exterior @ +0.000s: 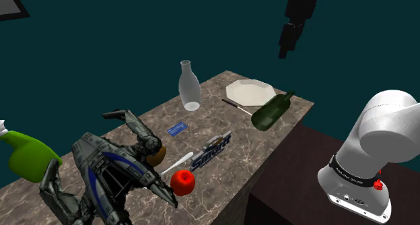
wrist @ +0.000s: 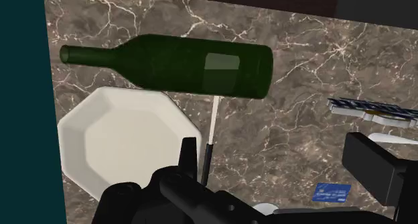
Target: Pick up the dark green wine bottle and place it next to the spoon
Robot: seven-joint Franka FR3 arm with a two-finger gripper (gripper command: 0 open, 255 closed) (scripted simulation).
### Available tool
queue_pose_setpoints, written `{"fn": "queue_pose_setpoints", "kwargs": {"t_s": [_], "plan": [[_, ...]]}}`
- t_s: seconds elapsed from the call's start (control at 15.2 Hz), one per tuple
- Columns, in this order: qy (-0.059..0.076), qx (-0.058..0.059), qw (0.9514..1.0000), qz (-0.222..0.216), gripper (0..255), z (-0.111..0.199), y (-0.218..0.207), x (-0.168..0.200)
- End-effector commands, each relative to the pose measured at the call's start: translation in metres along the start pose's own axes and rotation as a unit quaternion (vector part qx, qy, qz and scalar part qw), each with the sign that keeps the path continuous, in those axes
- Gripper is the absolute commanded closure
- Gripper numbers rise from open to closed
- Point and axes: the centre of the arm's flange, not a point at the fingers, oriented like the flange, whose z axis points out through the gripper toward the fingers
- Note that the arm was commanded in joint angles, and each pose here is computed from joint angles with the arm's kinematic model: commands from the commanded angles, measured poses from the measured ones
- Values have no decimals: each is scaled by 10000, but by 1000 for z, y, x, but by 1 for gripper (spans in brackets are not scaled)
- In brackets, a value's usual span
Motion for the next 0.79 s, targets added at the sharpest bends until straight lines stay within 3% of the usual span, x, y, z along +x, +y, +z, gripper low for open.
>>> {"fn": "queue_pose_setpoints", "kwargs": {"t_s": [0.0,0.13,0.33,0.53,0.73], "plan": [[0,0,10000,0,0,0,0,0],[-16,73,9984,-565,0,19,17,-11],[-41,183,9899,-1409,0,47,44,-23],[-65,291,9741,-2242,0,76,73,-31],[-89,397,9512,-3059,0,105,102,-35]]}}
